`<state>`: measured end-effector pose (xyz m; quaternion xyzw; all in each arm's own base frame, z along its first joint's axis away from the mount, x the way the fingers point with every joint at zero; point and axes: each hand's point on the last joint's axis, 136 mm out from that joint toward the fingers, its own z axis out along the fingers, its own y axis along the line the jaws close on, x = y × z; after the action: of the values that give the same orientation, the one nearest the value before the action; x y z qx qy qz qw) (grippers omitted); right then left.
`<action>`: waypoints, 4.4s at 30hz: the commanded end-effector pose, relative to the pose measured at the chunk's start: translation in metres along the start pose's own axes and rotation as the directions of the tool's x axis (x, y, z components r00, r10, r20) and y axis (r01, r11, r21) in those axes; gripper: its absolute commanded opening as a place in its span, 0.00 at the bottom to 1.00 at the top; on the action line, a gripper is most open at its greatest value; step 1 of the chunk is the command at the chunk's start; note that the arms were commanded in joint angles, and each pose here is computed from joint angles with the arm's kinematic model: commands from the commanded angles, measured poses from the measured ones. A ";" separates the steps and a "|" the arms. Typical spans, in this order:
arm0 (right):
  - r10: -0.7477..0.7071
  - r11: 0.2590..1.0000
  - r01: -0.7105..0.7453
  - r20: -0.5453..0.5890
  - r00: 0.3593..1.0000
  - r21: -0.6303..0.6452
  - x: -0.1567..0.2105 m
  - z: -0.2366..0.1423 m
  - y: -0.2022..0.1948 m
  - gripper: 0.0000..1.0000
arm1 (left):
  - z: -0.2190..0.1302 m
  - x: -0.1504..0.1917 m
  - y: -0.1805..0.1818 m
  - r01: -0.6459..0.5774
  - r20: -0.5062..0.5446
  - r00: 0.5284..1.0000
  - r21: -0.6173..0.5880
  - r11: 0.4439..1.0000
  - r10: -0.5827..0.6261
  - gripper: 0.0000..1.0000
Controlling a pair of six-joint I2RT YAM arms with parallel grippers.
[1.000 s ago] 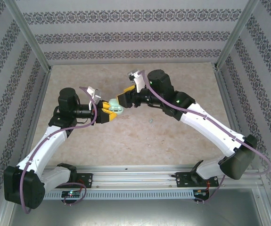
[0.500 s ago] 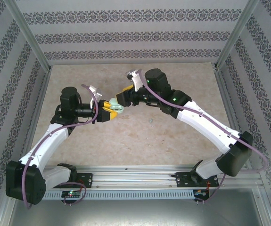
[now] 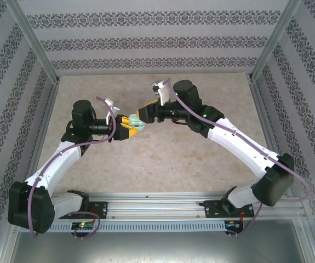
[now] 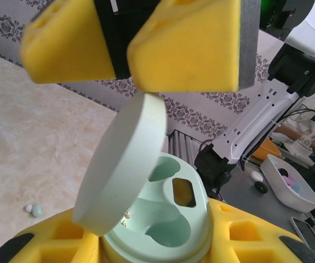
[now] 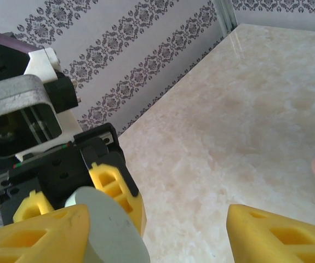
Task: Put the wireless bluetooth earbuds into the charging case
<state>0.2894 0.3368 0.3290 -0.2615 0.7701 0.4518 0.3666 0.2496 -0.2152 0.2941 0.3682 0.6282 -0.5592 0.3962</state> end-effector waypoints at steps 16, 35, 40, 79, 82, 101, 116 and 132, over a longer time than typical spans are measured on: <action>-0.204 0.971 0.194 -0.062 0.977 -0.140 0.012 -0.005 0.040 0.74 | -0.004 -0.015 -0.010 -0.076 0.020 0.997 0.046 0.996 0.075 0.15; 0.274 0.897 -0.303 0.134 0.952 0.321 -0.022 -0.058 -0.066 0.69 | -0.008 -0.002 0.012 -0.053 0.011 0.998 -0.034 0.998 0.054 0.15; 0.515 0.721 -0.532 0.170 0.840 0.444 0.010 -0.057 -0.136 0.63 | -0.008 0.000 0.018 -0.050 0.007 0.999 -0.053 0.997 0.051 0.15; 0.698 0.325 -0.349 0.025 0.716 0.879 0.105 0.071 -0.347 0.46 | -0.009 0.009 0.033 -0.035 -0.008 0.999 -0.080 0.996 0.035 0.15; 0.696 0.316 -0.338 0.026 0.718 0.887 0.108 0.073 -0.352 0.46 | -0.009 0.009 0.033 -0.036 -0.008 0.999 -0.077 0.996 0.035 0.14; 0.705 0.374 -0.295 -0.063 0.706 0.879 0.129 0.087 -0.362 0.33 | -0.008 0.009 0.034 -0.034 -0.005 0.999 -0.076 0.997 0.033 0.14; 0.660 0.514 -0.198 -0.238 0.712 0.835 0.140 0.076 -0.310 0.22 | -0.011 0.006 0.023 -0.048 0.002 0.999 -0.078 0.996 0.049 0.14; 0.648 0.640 -0.068 -0.490 0.583 0.765 0.242 0.048 -0.200 0.23 | -0.013 0.010 0.015 -0.057 0.004 0.998 -0.080 0.995 0.057 0.14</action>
<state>0.3230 0.2690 0.0182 -0.0820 0.9951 0.0553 -0.0039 0.2595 -0.2036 0.2743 0.3614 0.6479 -0.5268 0.4149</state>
